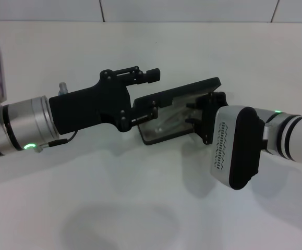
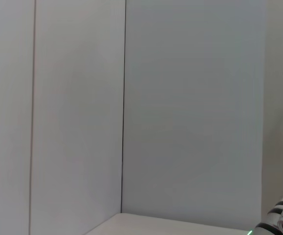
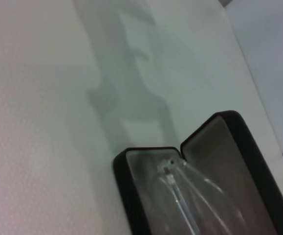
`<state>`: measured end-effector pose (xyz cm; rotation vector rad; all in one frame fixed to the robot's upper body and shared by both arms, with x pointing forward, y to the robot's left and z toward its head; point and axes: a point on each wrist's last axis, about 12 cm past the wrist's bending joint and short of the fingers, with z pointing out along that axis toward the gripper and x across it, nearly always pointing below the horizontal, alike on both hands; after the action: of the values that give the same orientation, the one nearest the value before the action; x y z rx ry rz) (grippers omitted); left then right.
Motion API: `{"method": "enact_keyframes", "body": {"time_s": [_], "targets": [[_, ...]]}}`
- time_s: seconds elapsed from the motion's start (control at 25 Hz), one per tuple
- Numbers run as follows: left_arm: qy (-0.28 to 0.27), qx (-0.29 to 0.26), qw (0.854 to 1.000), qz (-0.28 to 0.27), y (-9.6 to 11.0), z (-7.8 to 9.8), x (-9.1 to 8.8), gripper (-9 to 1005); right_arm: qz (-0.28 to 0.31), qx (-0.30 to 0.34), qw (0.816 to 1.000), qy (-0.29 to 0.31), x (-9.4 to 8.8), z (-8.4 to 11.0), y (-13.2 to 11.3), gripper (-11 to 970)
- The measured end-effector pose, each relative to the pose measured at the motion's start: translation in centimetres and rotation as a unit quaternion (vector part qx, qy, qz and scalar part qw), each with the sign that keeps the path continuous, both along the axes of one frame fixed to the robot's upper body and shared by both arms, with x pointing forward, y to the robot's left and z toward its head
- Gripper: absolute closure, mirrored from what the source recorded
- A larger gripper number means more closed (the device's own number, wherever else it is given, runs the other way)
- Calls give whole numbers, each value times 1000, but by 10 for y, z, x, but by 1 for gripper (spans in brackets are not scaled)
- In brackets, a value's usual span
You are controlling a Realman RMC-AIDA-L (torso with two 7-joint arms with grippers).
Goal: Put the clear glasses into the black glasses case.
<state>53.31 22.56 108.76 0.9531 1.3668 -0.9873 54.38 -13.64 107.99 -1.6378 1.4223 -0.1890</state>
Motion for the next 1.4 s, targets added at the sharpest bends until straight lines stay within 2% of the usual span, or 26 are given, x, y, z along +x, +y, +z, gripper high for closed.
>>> {"method": "enact_keyframes", "body": {"time_s": [0.16, 0.44, 0.76, 0.92, 1.2, 1.4], "targets": [[0, -1, 1000, 3, 1, 0, 0, 453, 4, 3, 1000, 3, -2, 2, 2, 668], [0, 0, 1000, 3, 3, 0, 0, 453, 3, 9, 999, 51, -7, 12, -1, 515], [2, 1, 1000, 16, 9, -2, -2, 453, 10, 34, 997, 72, -13, 24, 1, 487], [1, 1, 1000, 17, 10, -1, -1, 453, 18, 31, 995, 97, -15, 28, 0, 483], [-4, 2, 1000, 13, 7, 1, 2, 453, 35, 63, 986, 147, -18, 36, 3, 477], [-7, 2, 1000, 10, 5, 3, 4, 453, 40, 58, 985, 159, -14, 33, 8, 472]]}}
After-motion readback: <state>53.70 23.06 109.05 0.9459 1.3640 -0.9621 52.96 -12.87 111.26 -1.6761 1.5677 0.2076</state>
